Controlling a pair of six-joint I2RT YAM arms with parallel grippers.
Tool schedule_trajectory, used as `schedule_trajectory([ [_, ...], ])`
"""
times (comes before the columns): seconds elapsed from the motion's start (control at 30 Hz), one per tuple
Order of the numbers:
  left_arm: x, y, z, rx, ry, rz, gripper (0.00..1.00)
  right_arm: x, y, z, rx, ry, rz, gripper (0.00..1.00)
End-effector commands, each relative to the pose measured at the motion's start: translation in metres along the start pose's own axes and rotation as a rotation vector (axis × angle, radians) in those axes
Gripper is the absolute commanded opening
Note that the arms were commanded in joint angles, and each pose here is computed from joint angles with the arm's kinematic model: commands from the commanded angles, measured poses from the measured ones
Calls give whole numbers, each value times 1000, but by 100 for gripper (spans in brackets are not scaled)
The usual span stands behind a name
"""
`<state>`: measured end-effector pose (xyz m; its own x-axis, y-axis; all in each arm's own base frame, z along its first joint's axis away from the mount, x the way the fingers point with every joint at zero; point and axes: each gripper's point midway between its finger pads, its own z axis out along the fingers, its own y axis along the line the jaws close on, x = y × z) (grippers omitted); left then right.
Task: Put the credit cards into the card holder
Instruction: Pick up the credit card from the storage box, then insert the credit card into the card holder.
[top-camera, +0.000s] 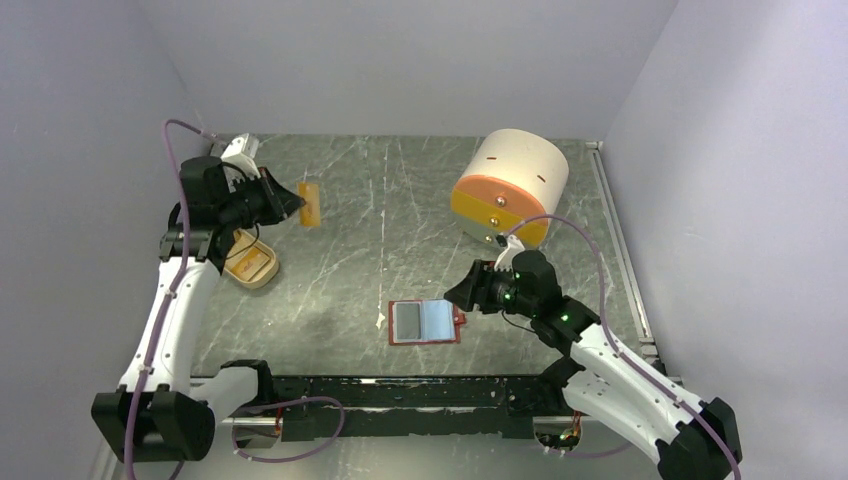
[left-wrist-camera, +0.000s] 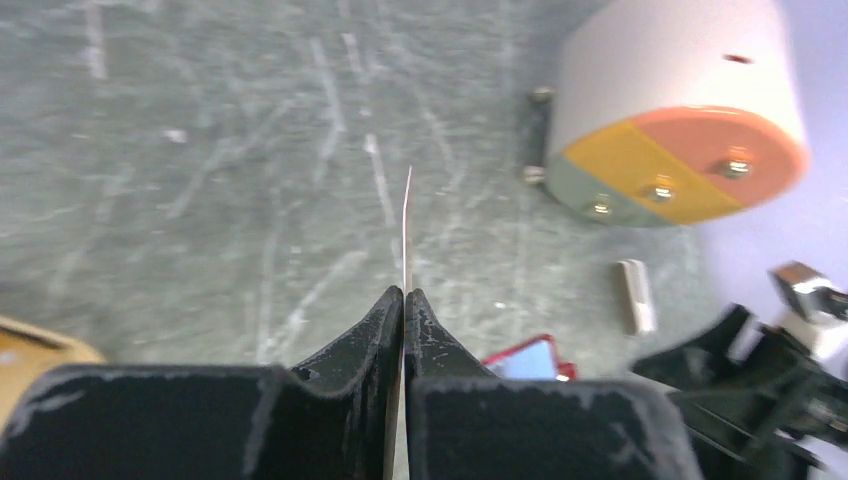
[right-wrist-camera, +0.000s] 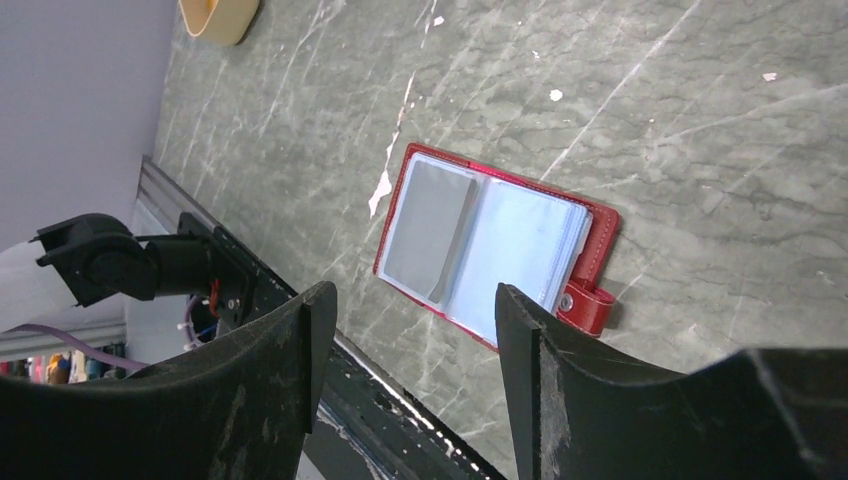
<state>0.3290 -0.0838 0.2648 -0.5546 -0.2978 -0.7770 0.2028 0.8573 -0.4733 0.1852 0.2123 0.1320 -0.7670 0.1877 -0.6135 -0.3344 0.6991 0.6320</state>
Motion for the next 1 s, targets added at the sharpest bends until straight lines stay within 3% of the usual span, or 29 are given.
schedule_trajectory([
  [0.0, 12, -47, -9, 259, 35, -160, 9, -9, -6, -7, 46, -41, -1, 63],
  [0.2, 55, -59, -11, 362, 132, -329, 9, -6, -13, -7, 81, -39, 15, 63],
  [0.3, 71, -61, -14, 339, 121, -329, 9, -4, -15, -4, 87, -31, 25, 62],
  [0.57, 135, -95, -3, 360, 242, -390, 9, 12, -24, 9, 92, 24, 53, 57],
  [0.97, 223, -127, 41, 385, 388, -441, 9, 18, -31, 13, 108, 41, 54, 60],
])
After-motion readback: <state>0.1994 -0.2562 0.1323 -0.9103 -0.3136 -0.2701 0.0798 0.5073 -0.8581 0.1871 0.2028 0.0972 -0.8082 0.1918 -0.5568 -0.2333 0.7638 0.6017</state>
